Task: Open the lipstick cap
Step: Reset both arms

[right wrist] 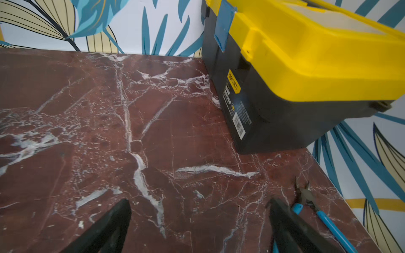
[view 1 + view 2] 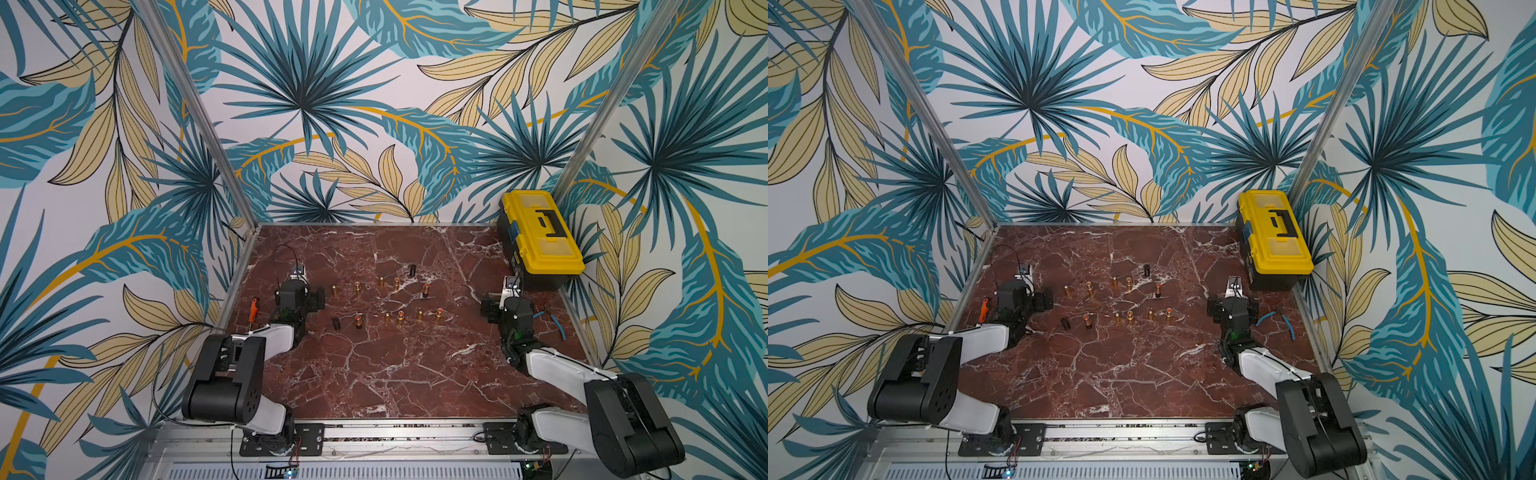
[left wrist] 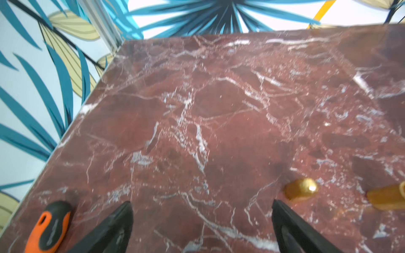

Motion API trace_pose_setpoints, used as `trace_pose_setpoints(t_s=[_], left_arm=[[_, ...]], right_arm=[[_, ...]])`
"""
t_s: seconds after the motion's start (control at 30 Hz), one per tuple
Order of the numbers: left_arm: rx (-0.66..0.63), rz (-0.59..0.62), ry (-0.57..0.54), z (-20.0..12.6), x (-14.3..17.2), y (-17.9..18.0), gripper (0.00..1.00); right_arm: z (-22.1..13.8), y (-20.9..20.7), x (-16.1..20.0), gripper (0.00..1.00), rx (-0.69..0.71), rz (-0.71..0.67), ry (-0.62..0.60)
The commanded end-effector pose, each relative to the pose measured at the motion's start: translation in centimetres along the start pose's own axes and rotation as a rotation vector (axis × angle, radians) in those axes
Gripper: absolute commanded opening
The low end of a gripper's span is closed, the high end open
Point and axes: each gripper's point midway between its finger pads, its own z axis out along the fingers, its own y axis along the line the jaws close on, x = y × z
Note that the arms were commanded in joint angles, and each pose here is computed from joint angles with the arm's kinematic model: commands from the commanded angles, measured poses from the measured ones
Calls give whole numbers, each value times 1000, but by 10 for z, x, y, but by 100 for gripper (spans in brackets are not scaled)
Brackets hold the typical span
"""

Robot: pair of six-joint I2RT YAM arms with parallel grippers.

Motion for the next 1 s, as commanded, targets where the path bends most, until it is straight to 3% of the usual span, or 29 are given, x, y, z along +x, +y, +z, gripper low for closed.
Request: trace_pose_setpoints(t_s=[0.0,0.13,0.4,0.97], left_arm=[[-25,-24,-167,-10,-26,9,100],[31,-11,-268,-21,-18,2,99],[45,-27,-262,-11,-20,5,100],[32,-35,-263,-11,-21,7,99]], right_arm=[[13,6,-29,100,-117,109,-115],[30,22,-16,99,-199,82,-131],[35,25,-12,100,-208,78,-45],[35,25,-13,100,-210,72,-51]])
